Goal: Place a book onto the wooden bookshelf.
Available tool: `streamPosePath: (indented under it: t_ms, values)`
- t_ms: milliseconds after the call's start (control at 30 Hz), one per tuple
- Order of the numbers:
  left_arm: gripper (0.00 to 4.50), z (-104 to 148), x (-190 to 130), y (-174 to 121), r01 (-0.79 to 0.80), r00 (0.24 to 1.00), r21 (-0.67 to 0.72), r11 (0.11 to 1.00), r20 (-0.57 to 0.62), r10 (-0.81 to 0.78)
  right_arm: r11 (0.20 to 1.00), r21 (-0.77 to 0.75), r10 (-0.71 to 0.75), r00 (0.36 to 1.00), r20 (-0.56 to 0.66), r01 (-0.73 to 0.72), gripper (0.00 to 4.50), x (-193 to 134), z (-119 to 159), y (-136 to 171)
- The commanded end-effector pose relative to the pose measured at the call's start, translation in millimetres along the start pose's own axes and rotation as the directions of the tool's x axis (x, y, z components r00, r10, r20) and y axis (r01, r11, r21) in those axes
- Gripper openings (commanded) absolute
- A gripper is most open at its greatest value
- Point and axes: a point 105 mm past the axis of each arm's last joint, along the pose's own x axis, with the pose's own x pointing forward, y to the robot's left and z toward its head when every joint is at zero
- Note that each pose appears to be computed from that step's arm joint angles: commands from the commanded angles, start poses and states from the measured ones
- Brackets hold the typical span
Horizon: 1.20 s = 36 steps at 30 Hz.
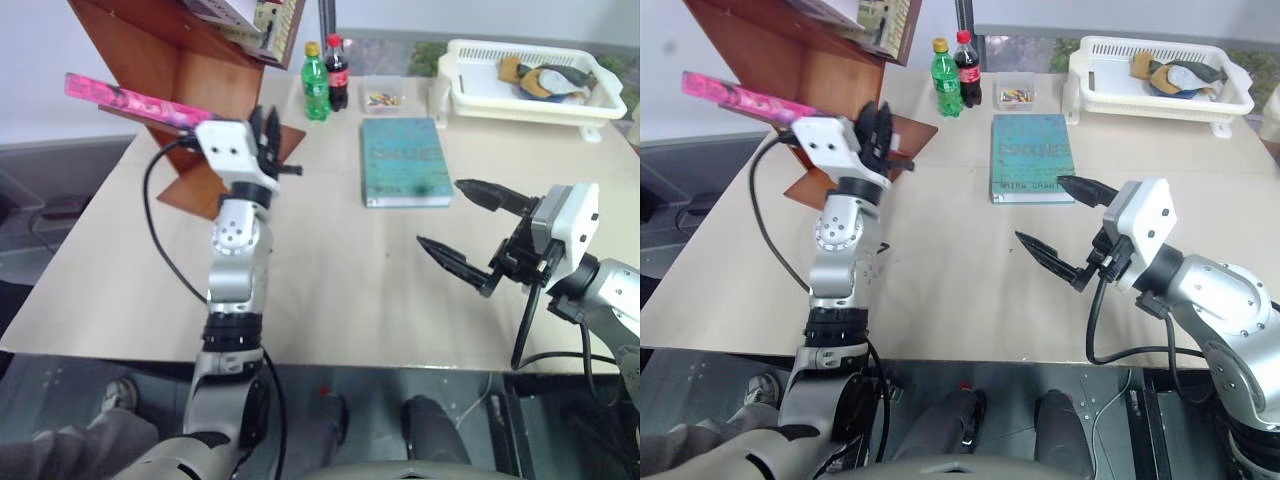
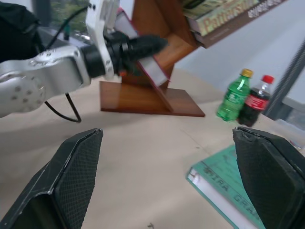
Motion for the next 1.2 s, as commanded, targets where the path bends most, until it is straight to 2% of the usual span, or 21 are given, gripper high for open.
streamPosePath:
  t_ms: [33, 167, 267, 300, 400, 500, 567, 600, 633, 667, 733, 833, 933, 1000, 1200]
  values:
    - [0.96, -0.1, 0.8, 47.5, -0.155, 0.988, 0.017, 0.988, -0.019, 0.155, 0.999, -0.033, -0.002, 0.999, 0.038, 0.003, 4.50, 1.2, 10.9, -0.2]
    - [0.06, 0.7, -3.0, 40.1, -0.077, 0.997, 0.011, 0.997, -0.017, 0.077, 1.000, -0.030, 0.001, 0.999, 0.042, 0.001, 4.50, 3.6, 10.0, -2.9]
    - [0.06, 1.0, -16.2, 5.7, 0.143, 0.990, -0.024, 0.989, -0.012, -0.143, 1.000, -0.026, 0.001, 0.999, 0.039, 0.000, 4.50, 3.0, 9.0, -3.9]
    - [0.06, -0.5, -22.2, -4.9, 0.211, 0.977, -0.077, 0.975, -0.019, -0.213, 1.000, -0.024, 0.002, 0.999, 0.036, -0.001, 4.50, 2.8, 8.2, -4.0]
    - [0.06, -14.2, -47.6, -25.2, 0.374, 0.914, -0.167, 0.912, -0.099, -0.393, 1.000, -0.010, 0.003, 1.000, 0.018, -0.003, 4.50, 1.4, 3.8, -3.3]
    - [0.06, -33.5, -72.0, -18.3, 0.464, 0.835, -0.201, 0.863, -0.228, -0.502, 1.000, 0.009, -0.026, 0.998, -0.056, 0.026, 4.50, -3.7, -11.8, -6.5]
    - [0.06, -29.2, -84.4, -8.1, 0.515, 0.792, -0.236, 0.824, -0.238, -0.563, 0.997, 0.014, -0.068, 0.989, -0.133, 0.071, 4.50, -11.7, -28.1, -13.4]
    - [0.58, -25.0, -89.4, -0.5, 0.528, 0.777, -0.254, 0.810, -0.240, -0.582, 0.996, 0.017, -0.086, 0.983, -0.160, 0.090, 4.50, -16.9, -34.8, -16.8]
    - [0.63, -21.9, -92.6, 4.3, 0.535, 0.769, -0.264, 0.803, -0.242, -0.592, 0.995, 0.017, -0.096, 0.980, -0.172, 0.101, 4.50, -20.3, -38.1, -18.4]
    - [1.21, -20.3, -97.8, 13.2, 0.538, 0.757, -0.260, 0.802, -0.270, -0.595, 0.995, 0.020, -0.095, 0.978, -0.186, 0.100, 4.50, -25.4, -41.0, -17.9]
    - [2.07, -17.2, -115.2, 38.4, 0.536, 0.720, -0.262, 0.803, -0.355, -0.596, 0.992, 0.010, -0.121, 0.969, -0.217, 0.126, 4.50, -38.4, -46.3, -19.8]
    - [3.54, -8.7, -137.5, 57.6, 0.561, 0.654, -0.286, 0.777, -0.422, -0.628, 0.989, 0.012, -0.138, 0.954, -0.265, 0.146, 4.50, -53.1, -51.8, -19.7]
    - [3.54, -5.7, -152.8, 82.1, 0.564, 0.633, -0.195, 0.802, -0.522, -0.572, 0.989, 0.010, -0.138, 0.938, -0.317, 0.149, 4.50, -68.0, -54.3, -17.3]
    - [3.54, -3.6, -163.7, 93.9, 0.563, 0.608, -0.195, 0.803, -0.560, -0.563, 0.987, -0.001, -0.148, 0.921, -0.361, 0.159, 4.50, -80.4, -56.0, -17.0]
    - [3.54, -4.2, -174.7, 108.0, 0.549, 0.593, -0.193, 0.813, -0.596, -0.541, 0.982, -0.026, -0.181, 0.895, -0.407, 0.186, 4.50, -94.0, -56.9, -18.9]
